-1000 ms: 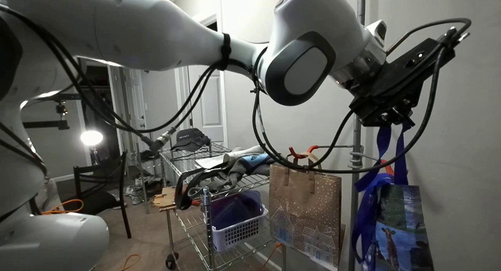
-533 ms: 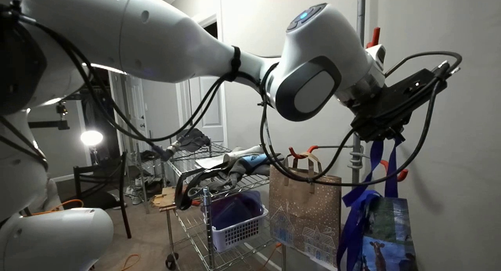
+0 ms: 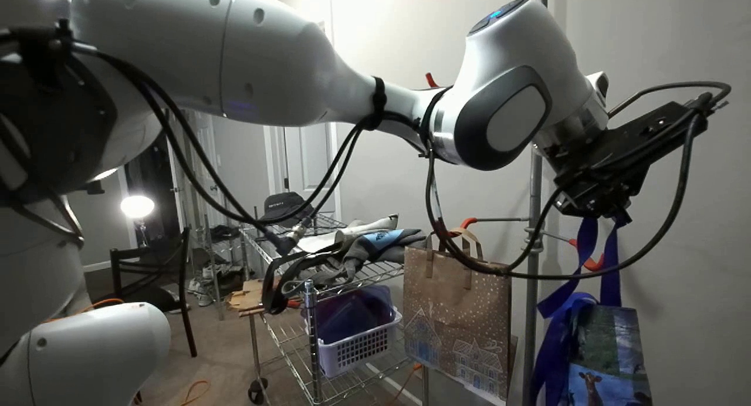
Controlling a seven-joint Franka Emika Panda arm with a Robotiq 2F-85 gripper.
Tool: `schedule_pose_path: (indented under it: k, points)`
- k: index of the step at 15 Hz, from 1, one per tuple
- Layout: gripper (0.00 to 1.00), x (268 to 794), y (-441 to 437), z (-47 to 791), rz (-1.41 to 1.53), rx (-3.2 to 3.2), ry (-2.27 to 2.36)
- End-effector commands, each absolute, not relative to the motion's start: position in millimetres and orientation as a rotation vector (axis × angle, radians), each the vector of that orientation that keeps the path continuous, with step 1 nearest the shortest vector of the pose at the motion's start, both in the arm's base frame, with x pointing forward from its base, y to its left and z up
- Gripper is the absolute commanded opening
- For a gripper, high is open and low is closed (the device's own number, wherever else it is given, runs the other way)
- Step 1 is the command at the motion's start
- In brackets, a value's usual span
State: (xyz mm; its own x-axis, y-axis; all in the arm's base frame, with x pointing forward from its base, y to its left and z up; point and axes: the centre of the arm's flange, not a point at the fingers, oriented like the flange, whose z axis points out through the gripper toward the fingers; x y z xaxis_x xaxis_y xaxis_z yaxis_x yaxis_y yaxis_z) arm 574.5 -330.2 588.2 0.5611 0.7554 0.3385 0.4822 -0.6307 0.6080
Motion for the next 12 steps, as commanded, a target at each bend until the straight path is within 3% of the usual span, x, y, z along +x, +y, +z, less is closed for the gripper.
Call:
schedule_pose_path:
  k: [1,12]
  points:
    - [0.00,611,-343,608,0.724,2.344,0.974]
    - [0.00,641,-319,600,0.762,2.316,1.044]
